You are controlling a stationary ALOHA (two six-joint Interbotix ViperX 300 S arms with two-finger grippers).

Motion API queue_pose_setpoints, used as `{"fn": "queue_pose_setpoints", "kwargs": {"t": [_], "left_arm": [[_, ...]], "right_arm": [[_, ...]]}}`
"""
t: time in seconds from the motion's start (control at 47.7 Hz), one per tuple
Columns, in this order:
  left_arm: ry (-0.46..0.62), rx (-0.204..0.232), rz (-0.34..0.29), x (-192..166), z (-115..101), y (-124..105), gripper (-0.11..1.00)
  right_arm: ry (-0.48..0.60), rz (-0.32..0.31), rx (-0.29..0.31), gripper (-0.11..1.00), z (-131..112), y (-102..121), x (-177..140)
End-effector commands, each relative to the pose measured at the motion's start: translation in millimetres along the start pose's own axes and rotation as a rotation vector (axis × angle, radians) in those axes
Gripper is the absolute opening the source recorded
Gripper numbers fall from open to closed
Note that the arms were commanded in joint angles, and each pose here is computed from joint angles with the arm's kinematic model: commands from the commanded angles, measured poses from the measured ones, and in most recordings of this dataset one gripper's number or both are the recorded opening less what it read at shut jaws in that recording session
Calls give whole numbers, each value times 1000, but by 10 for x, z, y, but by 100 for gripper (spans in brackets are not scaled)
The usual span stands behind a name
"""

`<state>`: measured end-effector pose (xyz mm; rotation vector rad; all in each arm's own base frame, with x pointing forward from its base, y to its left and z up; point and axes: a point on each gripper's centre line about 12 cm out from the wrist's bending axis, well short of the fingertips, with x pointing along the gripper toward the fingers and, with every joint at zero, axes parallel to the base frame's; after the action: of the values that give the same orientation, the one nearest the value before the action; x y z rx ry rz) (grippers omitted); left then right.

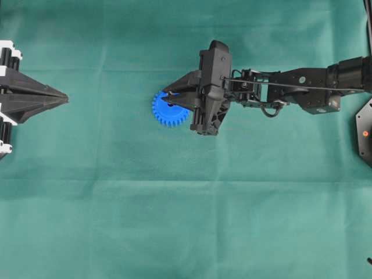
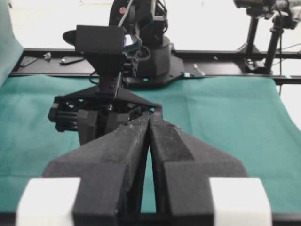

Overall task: Insert the shaft placed at a random location into the center hole of the medium gear at another random location.
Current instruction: 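Lower the held shaft into the blue gear's center hole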

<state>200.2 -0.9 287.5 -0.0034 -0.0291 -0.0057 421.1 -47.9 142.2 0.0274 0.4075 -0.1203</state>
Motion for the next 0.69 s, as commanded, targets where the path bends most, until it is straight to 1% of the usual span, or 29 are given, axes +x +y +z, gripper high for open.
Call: {"fn": "queue_pose_setpoints", "kwargs": {"t": [0.0,0.293,0.671], "left_arm": [[-17,0,-2,23,68,-4,0],[-18,0,-2,24,74,-4,0],[-17,1,-2,23,68,-4,0]], "right_arm": [[-40,1,-5,13,115,7,33],[0,-2,-2,13,-131,4,182],[17,-1,-3,13,-199,4,205]]}}
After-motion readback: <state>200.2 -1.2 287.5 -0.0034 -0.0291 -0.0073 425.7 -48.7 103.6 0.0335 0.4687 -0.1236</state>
